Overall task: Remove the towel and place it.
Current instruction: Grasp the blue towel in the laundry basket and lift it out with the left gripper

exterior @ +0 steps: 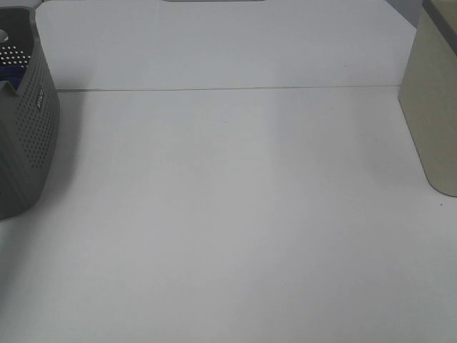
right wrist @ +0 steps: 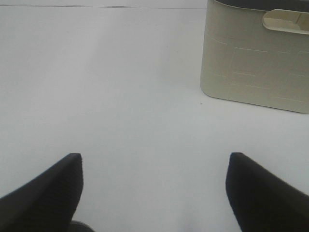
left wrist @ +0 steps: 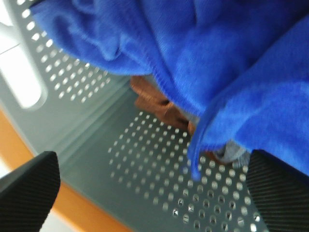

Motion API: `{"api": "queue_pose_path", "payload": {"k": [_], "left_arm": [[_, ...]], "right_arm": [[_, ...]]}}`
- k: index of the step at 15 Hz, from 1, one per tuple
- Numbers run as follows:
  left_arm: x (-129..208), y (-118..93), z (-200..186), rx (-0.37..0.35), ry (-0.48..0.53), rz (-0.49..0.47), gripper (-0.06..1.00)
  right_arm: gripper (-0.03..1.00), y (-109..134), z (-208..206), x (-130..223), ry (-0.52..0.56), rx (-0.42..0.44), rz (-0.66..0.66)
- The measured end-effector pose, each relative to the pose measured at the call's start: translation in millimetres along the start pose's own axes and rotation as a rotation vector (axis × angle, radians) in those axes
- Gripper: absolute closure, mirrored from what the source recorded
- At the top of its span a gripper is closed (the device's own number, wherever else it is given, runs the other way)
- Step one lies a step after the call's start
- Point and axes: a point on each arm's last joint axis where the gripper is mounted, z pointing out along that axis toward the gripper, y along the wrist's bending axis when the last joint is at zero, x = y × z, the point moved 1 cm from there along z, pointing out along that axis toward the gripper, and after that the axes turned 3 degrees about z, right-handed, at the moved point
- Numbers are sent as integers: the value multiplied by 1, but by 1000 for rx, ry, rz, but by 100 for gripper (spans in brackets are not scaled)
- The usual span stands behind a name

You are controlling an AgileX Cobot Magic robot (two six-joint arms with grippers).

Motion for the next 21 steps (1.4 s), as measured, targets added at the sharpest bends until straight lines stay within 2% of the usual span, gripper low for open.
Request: {"api": "queue_pose_path", "payload": {"k": [4,7,8,9,13,14,19,20,21], "left_arm": [[-19,-12,35,47,-34,52,-2],[-22,-15,41,63,-43,66,2],[-21,-18,41,93,-38,109,16],[-21,-20,40,112,-38,112,28],[-23,-21,40,126,-58,82,88],[-23,-22,40,132,-57,59,94],[-19,-22,32,156,-36,-69,94],[-15,-16,19,128,-35,-111,94],[-1,5,-34,14,-50,-213,94]], "right_arm": [[18,0,0,0,0,0,0],[18,0,0,0,0,0,0],[18,0,0,0,0,0,0],[18,0,0,0,0,0,0],[18,0,0,0,0,0,0],[18,0,0,0,0,0,0],[18,0,0,0,0,0,0],[18,0,0,0,0,0,0],[18,0,0,0,0,0,0]]}}
